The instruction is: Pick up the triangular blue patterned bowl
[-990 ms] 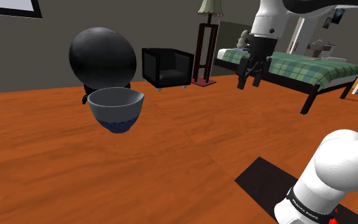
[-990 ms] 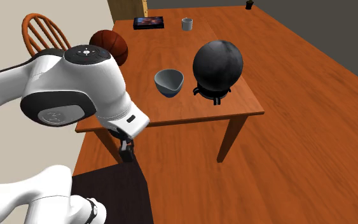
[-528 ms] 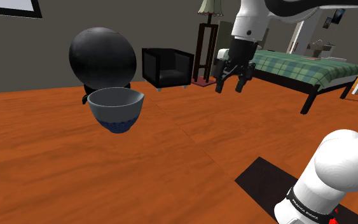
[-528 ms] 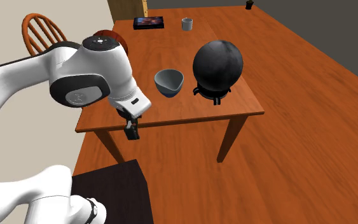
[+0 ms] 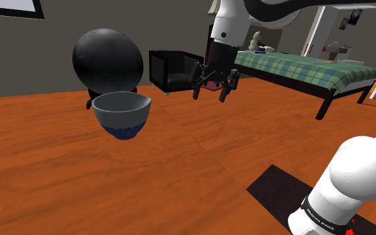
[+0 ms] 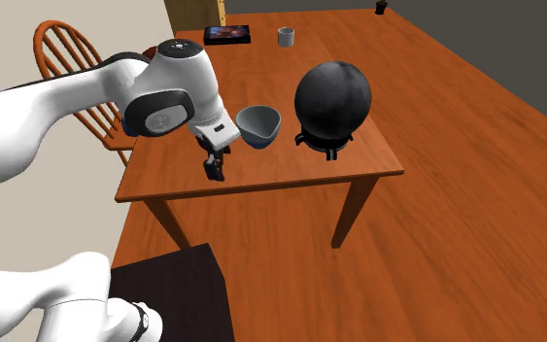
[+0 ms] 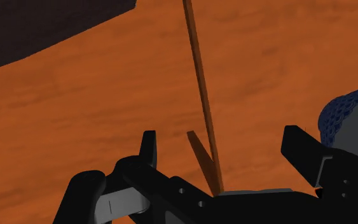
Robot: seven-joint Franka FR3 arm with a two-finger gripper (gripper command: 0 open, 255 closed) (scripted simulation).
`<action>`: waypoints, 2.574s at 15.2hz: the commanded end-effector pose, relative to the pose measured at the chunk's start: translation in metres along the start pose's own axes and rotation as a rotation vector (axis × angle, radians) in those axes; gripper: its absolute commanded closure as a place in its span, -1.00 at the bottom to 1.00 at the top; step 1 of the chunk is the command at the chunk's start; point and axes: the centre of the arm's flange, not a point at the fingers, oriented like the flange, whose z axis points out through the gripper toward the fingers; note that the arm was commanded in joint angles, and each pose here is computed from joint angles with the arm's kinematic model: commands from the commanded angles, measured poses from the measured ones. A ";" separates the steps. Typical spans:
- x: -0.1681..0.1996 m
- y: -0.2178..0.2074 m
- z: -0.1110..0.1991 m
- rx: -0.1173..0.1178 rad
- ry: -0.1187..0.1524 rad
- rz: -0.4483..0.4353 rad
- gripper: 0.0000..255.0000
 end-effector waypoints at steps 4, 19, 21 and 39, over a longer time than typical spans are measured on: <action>0.010 -0.058 0.014 0.038 0.012 0.094 -1.00; 0.040 -0.158 0.056 0.103 0.036 0.261 -1.00; 0.039 -0.156 0.069 0.103 0.036 0.261 -1.00; 0.040 -0.160 0.038 0.103 0.036 0.261 1.00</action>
